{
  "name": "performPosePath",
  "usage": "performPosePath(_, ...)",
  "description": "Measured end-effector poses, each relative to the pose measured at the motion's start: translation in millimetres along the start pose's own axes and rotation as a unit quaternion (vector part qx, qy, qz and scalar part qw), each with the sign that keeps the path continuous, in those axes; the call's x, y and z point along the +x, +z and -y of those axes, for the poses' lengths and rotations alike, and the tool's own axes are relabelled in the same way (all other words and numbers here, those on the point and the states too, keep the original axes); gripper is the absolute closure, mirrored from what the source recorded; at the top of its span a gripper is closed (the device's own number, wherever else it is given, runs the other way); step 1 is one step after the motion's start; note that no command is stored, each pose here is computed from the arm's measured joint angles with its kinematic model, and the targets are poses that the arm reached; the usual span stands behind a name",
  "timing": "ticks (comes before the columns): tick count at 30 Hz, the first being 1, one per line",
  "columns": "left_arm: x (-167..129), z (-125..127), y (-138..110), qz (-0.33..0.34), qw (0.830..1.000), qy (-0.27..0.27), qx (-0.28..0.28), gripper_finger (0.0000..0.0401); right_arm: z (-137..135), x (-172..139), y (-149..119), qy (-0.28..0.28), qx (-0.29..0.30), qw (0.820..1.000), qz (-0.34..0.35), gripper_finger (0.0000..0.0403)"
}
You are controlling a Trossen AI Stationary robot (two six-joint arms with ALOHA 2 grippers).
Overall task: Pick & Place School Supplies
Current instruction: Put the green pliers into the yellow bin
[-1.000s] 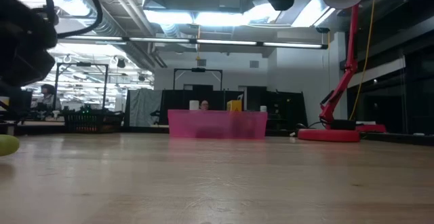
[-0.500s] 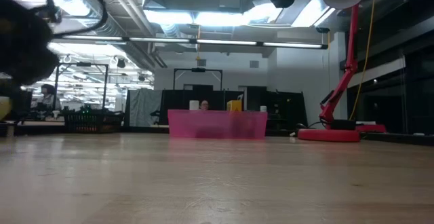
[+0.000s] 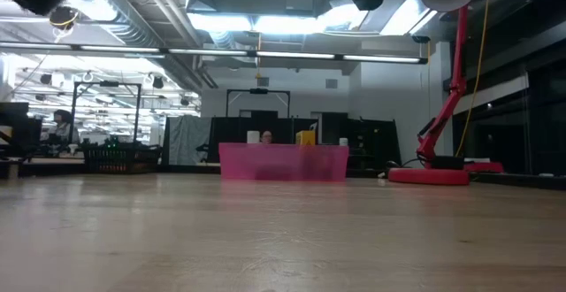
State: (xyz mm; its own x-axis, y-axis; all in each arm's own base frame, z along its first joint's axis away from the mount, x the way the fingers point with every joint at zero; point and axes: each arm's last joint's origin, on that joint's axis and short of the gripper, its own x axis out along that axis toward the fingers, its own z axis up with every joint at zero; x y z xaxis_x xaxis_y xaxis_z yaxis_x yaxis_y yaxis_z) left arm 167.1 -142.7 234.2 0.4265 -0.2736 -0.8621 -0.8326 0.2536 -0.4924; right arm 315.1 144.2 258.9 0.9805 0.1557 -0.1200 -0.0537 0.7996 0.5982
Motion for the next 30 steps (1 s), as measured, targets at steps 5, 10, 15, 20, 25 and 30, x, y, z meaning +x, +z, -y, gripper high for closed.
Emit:
performPosePath(5, -32.5, -16.7, -18.2, -0.025, 0.995, 0.100, -0.010, 0.0370, -0.2, 0.0, -0.2, 0.004, -0.005, 1.000, -0.003, 0.0249)
performPosePath(10, -41.2, -27.6, -32.8, -0.042, 0.989, 0.140, -0.036, 0.0370, 0.2, 0.2, 0.1, 0.005, -0.006, 1.000, -0.004, 0.0249)
performPosePath(15, -32.0, -26.3, -31.0, -0.034, 0.983, 0.174, -0.048, 0.0370, 1.2, 0.5, 1.0, 0.003, -0.005, 1.000, -0.003, 0.0249)
performPosePath(20, -23.3, -30.1, -38.1, -0.028, 0.978, 0.205, -0.032, 0.0370, 1.2, 0.5, 1.0, 0.003, -0.003, 1.000, -0.003, 0.0249)
performPosePath(25, -15.2, -36.6, -49.1, -0.032, 0.970, 0.240, -0.012, 0.0370, 1.2, 0.5, 0.9, 0.003, 0.000, 1.000, -0.003, 0.0249)
performPosePath(30, -6.0, -41.1, -57.2, -0.028, 0.964, 0.265, 0.001, 0.0370, 1.0, 0.5, 0.8, 0.006, 0.004, 1.000, -0.005, 0.0249)
